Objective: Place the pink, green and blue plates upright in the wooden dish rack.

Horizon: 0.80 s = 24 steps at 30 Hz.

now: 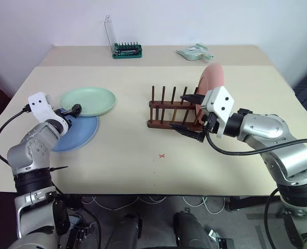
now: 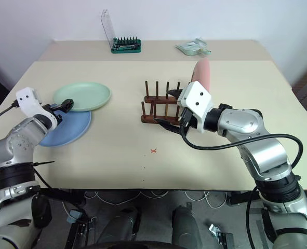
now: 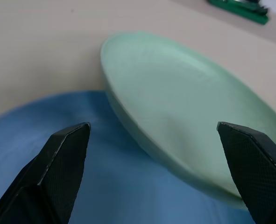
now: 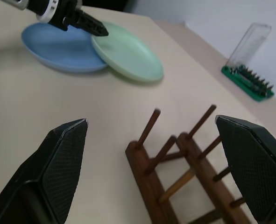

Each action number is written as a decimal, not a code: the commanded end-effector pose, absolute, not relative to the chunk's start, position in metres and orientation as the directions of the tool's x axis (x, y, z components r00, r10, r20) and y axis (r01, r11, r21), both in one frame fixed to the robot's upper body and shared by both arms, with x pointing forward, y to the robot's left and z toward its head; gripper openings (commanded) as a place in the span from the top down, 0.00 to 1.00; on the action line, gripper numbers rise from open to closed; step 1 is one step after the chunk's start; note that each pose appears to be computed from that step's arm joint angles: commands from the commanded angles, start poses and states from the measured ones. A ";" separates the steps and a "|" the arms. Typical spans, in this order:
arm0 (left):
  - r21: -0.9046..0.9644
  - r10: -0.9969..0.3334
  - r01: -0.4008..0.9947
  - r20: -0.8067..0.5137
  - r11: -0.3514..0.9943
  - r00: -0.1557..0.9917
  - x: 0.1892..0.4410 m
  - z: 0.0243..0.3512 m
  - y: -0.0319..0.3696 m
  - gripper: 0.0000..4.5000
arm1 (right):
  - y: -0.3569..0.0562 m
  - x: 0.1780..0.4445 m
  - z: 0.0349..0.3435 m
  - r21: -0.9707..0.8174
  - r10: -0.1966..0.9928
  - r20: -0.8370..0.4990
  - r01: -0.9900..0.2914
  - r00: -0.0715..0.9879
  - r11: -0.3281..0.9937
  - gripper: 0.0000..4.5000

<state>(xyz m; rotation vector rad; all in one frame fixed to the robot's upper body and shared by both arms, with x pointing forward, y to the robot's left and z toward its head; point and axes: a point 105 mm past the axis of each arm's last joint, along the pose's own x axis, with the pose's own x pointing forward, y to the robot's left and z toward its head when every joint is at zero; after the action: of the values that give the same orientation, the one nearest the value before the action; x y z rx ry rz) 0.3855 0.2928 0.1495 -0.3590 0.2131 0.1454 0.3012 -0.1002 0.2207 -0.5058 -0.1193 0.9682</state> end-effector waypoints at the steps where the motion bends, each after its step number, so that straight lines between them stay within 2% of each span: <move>1: -0.390 0.154 -0.238 -0.236 0.889 0.959 0.389 0.160 0.299 0.06 | -0.103 0.300 0.232 -0.503 0.807 -0.075 -0.721 0.586 0.477 0.00; 4: -0.410 0.185 -0.272 -0.240 0.871 0.953 0.389 0.162 0.303 0.29 | -0.104 0.300 0.231 -0.503 0.803 -0.073 -0.717 0.591 0.482 0.00; 10: -0.441 0.195 -0.274 -0.216 0.855 0.957 0.389 0.166 0.304 0.96 | -0.104 0.301 0.229 -0.503 0.801 -0.072 -0.715 0.594 0.485 0.00; 11: -0.441 0.194 -0.272 -0.214 0.855 0.957 0.389 0.166 0.304 0.99 | -0.104 0.301 0.229 -0.503 0.802 -0.071 -0.715 0.594 0.485 0.00; 15: -0.457 0.169 -0.233 -0.177 0.858 0.970 0.390 0.171 0.299 0.99 | -0.105 0.302 0.230 -0.514 0.801 -0.071 -0.710 0.594 0.481 0.00; 19: -0.477 0.117 -0.091 0.026 0.874 0.993 0.393 0.210 0.285 0.99 | -0.104 0.306 0.238 -0.571 0.793 -0.054 -0.670 0.607 0.474 0.00; 24: -0.307 0.012 0.064 0.238 0.950 0.971 0.393 0.263 0.244 0.99 | -0.095 0.313 0.250 -0.758 0.784 -0.035 -0.528 0.620 0.384 0.00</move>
<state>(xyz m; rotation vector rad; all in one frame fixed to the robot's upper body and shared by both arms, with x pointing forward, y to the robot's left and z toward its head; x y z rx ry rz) 0.3980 0.2600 0.2229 -0.4001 -0.0967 0.0372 0.3158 -0.1022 0.2376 -0.7197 -0.2658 0.8691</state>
